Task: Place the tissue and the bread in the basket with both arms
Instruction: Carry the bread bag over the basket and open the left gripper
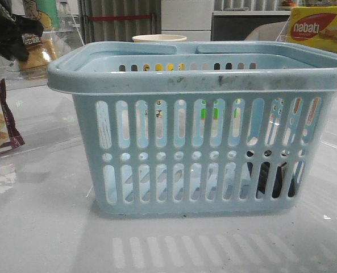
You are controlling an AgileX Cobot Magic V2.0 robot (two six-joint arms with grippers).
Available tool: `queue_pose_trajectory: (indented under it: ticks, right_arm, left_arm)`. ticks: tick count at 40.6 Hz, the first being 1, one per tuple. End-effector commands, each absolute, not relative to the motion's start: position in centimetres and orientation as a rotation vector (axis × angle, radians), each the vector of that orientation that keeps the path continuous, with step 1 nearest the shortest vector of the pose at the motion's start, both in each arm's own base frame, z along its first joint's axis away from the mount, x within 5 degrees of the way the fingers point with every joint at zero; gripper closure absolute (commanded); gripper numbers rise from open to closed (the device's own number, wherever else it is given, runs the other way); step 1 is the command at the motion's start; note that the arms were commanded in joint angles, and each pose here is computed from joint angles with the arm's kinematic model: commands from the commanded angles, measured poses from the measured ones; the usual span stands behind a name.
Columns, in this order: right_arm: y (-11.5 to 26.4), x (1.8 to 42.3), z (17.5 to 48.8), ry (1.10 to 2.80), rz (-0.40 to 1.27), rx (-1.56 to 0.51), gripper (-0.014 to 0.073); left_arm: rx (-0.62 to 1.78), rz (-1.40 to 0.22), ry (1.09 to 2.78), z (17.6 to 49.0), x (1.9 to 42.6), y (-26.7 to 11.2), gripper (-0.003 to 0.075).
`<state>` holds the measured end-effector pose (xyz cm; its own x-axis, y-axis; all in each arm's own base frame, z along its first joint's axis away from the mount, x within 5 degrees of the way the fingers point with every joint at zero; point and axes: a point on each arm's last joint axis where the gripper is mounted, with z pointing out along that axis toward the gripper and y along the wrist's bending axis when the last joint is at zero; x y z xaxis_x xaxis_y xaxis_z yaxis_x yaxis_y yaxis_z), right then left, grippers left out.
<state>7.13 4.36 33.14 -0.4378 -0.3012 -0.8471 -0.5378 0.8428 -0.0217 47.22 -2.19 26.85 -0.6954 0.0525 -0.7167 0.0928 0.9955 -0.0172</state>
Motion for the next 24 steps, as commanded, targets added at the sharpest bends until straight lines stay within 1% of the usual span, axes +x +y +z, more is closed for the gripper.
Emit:
queue_pose_trajectory:
  ticks: [1,6,14,18,24]
  right_arm:
    - [4.4,7.4,34.5,1.962,0.31,-0.59,0.0026]
    - [4.4,7.4,34.5,1.962,0.31,-0.59,0.0026]
    - [4.4,7.4,34.5,1.962,0.31,-0.59,0.0026]
    - [4.4,7.4,34.5,1.962,0.31,-0.59,0.0026]
    - [4.4,7.4,34.5,1.962,0.31,-0.59,0.0026]
  left_arm:
    - [0.087,-0.071,2.225,32.6,45.8,-2.1,0.0629]
    - [0.097,-0.079,2.231,35.0,44.5,-2.2,0.0629]
    - [0.157,-0.094,2.185,40.1,41.3,-3.4,0.0629]
    - [0.272,-0.082,2.137,42.5,39.2,-5.0,0.0629]
    - [0.453,-0.114,2.069,45.7,35.2,-8.6,0.0629]
